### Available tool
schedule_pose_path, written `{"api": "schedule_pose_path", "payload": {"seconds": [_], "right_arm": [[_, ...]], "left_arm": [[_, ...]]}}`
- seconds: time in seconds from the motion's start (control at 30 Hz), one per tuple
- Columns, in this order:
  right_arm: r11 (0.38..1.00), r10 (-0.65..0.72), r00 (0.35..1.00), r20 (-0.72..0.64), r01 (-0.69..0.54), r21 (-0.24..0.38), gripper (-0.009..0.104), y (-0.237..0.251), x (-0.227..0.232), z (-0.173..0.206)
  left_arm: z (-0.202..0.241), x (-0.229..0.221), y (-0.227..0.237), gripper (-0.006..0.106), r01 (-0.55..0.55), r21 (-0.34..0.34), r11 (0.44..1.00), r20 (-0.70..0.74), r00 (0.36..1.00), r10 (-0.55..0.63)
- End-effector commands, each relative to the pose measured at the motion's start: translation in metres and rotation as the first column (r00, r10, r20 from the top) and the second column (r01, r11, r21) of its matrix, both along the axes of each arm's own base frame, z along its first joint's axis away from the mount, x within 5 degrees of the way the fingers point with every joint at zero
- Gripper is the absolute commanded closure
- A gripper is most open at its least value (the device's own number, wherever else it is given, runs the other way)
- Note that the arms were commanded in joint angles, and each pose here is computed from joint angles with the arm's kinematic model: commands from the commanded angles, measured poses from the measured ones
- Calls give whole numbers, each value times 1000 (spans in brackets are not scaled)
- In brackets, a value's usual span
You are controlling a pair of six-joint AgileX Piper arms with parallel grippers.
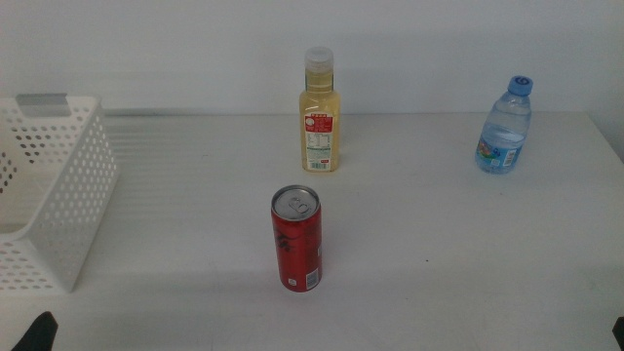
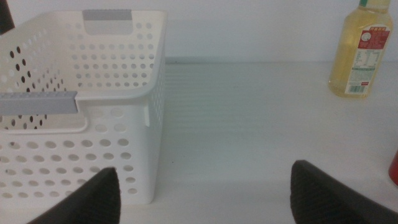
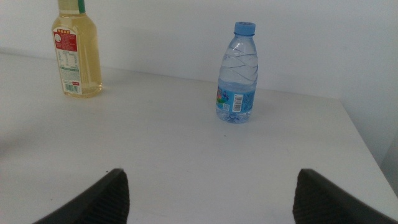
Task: Use arms to grab the bottles and put them into the dustbin to the left of the table.
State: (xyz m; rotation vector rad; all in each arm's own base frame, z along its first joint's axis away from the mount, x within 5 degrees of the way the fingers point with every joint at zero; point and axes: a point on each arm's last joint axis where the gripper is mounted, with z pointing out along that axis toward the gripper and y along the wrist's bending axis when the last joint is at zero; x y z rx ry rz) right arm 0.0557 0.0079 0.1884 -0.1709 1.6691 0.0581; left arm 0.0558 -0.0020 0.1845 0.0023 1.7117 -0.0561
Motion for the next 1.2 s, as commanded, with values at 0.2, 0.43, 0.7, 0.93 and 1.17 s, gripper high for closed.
{"api": "schedule_pose_path", "payload": {"seconds": [0.2, 0.43, 0.7, 0.93, 1.17], "right_arm": [[1000, -4, 994, 108, 4, -1, 18, 0, -2, 10], [1000, -4, 994, 108, 4, -1, 18, 0, -2, 10], [1000, -4, 994, 108, 4, -1, 18, 0, -2, 10], [1000, -4, 994, 108, 4, -1, 18, 0, -2, 10], [1000, -4, 994, 108, 4, -1, 18, 0, -2, 10]], "left_arm": [[23, 9, -5, 10, 65, -18, 998, 228, 972, -59], [32, 36, -28, 10, 278, -15, 960, 276, 924, -263], [20, 59, -62, 10, 467, -8, 884, 268, 853, -448], [2, 74, -74, 10, 496, -27, 868, 244, 846, -475], [-12, 76, -80, 10, 535, -38, 844, 151, 838, -525]]}}
